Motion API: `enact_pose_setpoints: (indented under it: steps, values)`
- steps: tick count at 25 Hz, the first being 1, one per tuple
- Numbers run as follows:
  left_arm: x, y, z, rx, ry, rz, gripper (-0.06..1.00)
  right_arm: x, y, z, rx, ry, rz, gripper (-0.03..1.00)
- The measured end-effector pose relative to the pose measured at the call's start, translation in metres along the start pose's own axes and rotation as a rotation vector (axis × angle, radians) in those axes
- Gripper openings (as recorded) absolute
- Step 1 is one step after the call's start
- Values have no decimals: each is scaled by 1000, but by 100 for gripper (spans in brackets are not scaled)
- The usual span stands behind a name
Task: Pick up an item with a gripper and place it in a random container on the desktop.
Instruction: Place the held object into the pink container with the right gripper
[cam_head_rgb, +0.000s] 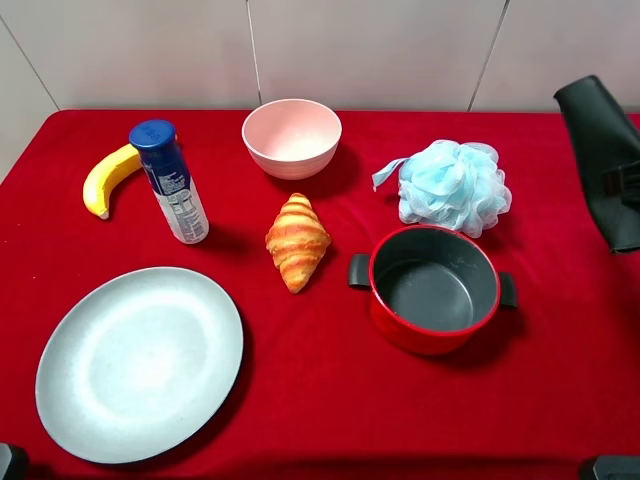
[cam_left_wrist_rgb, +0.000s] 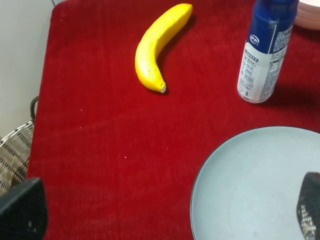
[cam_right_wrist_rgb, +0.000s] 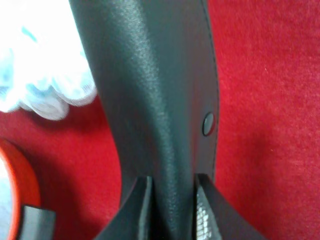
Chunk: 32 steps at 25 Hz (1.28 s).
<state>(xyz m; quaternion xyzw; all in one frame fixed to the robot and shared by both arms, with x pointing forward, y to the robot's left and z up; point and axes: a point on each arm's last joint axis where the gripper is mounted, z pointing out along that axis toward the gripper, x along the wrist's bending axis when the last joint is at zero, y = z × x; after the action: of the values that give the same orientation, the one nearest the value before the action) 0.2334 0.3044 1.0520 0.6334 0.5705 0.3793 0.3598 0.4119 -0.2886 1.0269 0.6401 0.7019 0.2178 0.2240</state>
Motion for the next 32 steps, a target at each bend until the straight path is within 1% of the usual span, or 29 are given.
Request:
enact_pose_setpoints:
  steps: [5, 10, 14, 21, 23, 26, 30, 32]
  values:
    - [0, 0, 0, 0, 0, 0, 99, 4, 0, -8, -37, 47, 63, 13]
    - [0, 0, 0, 0, 0, 0, 99, 7, 0, -10, -46, 69, 36, 12]
    - [0, 0, 0, 0, 0, 0, 99, 20, 2, -10, -74, 114, -41, 12]
    - [0, 0, 0, 0, 0, 0, 99, 45, 13, -15, -220, 205, -142, 12]
    - [0, 0, 0, 0, 0, 0, 99, 51, 16, -18, -276, 227, -171, 12]
    - [0, 0, 0, 0, 0, 0, 99, 59, 22, -22, -362, 251, -210, 12]
    - [0, 0, 0, 0, 0, 0, 99, 65, 30, -26, -477, 270, -228, 12]
    - [0, 0, 0, 0, 0, 0, 99, 67, 35, -24, -512, 272, -228, 12]
